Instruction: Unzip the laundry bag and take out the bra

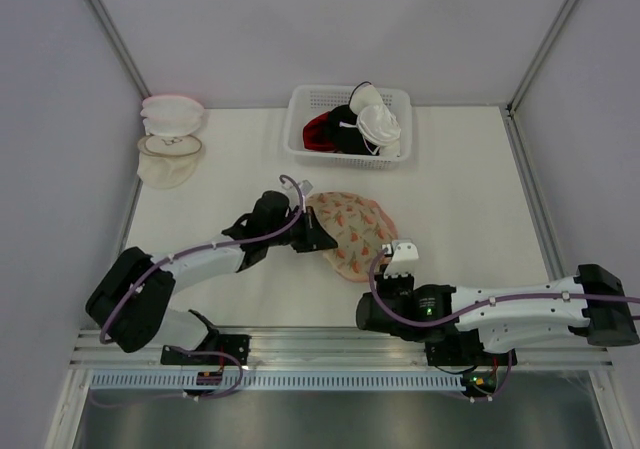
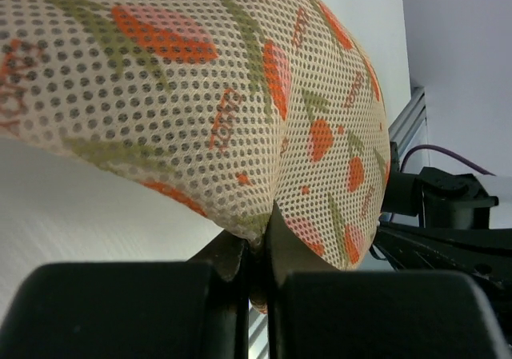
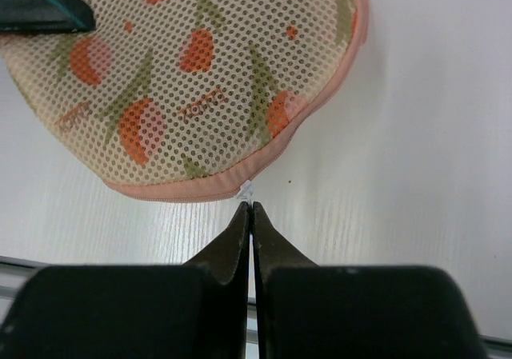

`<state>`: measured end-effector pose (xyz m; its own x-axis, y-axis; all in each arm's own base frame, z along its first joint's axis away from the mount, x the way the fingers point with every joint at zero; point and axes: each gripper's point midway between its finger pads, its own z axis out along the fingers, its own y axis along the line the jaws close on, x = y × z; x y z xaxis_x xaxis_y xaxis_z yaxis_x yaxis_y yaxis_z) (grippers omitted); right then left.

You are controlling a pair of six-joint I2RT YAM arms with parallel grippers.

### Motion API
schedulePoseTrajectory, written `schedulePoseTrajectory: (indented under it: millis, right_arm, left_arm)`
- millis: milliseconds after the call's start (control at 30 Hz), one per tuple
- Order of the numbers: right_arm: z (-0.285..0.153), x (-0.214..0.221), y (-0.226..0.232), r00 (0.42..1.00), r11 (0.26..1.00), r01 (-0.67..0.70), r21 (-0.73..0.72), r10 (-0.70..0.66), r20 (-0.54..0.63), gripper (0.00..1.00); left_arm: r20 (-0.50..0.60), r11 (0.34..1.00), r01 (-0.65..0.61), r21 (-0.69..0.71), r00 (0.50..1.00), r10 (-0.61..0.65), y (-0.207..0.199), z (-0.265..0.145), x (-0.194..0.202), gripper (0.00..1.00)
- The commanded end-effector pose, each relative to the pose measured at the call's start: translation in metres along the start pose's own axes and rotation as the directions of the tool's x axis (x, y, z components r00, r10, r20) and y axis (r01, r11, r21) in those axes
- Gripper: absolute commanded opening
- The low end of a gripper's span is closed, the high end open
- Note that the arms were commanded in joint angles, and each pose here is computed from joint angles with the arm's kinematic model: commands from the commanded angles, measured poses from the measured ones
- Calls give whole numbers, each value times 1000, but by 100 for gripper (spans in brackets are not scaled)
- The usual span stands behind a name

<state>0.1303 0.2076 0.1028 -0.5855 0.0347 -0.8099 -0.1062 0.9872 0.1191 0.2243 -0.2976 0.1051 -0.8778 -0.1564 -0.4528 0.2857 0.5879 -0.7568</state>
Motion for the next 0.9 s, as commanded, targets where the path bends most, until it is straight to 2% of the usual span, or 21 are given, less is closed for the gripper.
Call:
schedulePoseTrajectory:
  millis: [0,133,167,233,267,333,367,533,567,633,700,733,867]
  right_arm:
    - [-3,-10,-8,999,999,47,4,-47,25,0]
    - [-2,-12,4,999,998,35,-43,-33,37,0]
    - [-1,-11,6,999,998,34,-53,-32,38,0]
    - [1,-10,16,999,997,30,-75,-27,41,0]
    - [1,-10,19,999,996,28,-79,-25,41,0]
    - [4,-9,26,999,996,28,-87,-24,41,1]
    - [4,-8,28,999,995,37,-89,-33,42,0]
    - [10,-5,49,998,991,45,-123,-40,43,0]
    - [11,-6,51,998,991,54,-124,-49,47,0]
    - [11,-8,60,998,989,47,-143,-39,55,1]
    - [12,-10,68,998,985,44,-165,-35,58,0]
    - [13,-9,71,998,984,47,-170,-38,58,1]
    - [14,-6,78,998,979,37,-199,-27,54,1]
  left_arm:
    - [-4,966,-244,92,970,245,-15,12,-29,2]
    - [-37,967,-242,80,969,245,-13,37,-49,3]
    - [-35,972,-217,85,975,221,-18,41,-56,25]
    - [-33,984,-169,60,985,172,-12,46,-57,60]
    - [-37,994,-107,31,993,108,-4,45,-51,80]
    - [33,998,-69,15,997,68,-6,34,-55,90]
    - [33,1000,6,-18,999,-5,6,28,-43,98]
    - [84,983,171,-63,983,-165,14,-2,-9,100]
    - [84,970,236,-56,969,-231,14,-9,3,100]
    - [72,960,281,-13,957,-279,6,-13,19,100]
    - [66,925,381,4,923,-380,10,-19,39,100]
    - [82,904,424,58,900,-427,2,-21,35,100]
    - [77,863,498,78,860,-504,2,-20,43,100]
